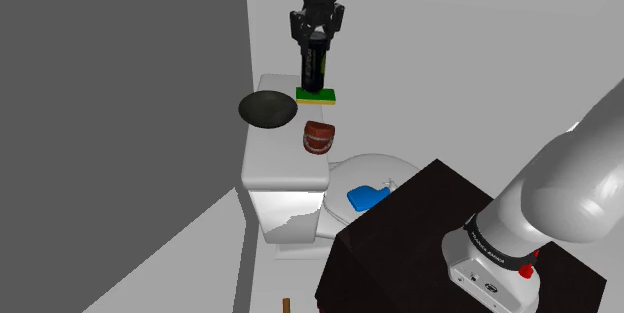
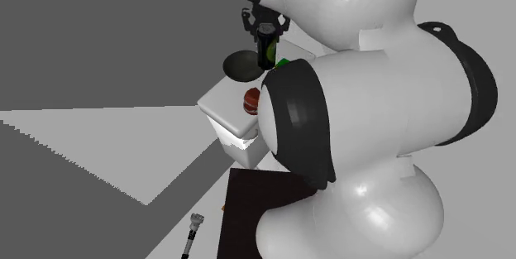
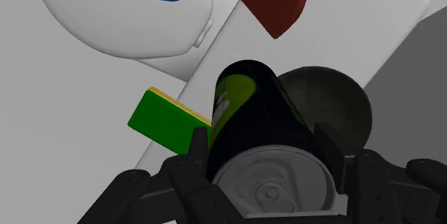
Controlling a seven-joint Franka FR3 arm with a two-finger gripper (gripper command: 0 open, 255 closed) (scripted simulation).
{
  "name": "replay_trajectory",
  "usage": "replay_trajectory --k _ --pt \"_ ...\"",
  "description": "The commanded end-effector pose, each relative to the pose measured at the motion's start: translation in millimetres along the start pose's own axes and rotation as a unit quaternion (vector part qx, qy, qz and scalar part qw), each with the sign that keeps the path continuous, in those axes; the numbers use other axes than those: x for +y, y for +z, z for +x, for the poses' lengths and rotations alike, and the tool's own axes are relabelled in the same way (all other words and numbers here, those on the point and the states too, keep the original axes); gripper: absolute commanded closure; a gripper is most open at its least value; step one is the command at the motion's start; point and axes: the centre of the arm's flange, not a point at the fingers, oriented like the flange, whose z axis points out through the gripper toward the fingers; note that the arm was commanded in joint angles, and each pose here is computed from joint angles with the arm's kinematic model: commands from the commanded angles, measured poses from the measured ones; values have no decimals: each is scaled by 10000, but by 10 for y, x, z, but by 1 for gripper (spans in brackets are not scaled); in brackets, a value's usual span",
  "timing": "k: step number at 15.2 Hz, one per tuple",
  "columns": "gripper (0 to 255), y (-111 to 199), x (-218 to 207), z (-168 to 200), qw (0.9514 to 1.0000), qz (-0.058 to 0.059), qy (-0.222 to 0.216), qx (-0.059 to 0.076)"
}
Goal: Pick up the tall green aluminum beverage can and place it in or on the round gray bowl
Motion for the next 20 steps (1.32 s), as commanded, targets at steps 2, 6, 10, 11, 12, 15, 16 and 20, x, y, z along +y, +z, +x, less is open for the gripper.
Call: replay_trajectory --k 2,6,10,11,12,15,16,20 --pt "255 -107 -298 248 10000 3 5 0" --pt "255 -260 -669 592 10000 3 5 0" --pt "255 -239 -878 782 10000 3 5 0" --pt "255 -187 -880 781 10000 3 5 0" --pt "255 -134 -882 782 10000 3 5 0" --pt "255 24 -888 782 10000 3 5 0" --pt "255 77 -890 782 10000 3 5 0" --pt "255 288 -897 781 10000 3 5 0"
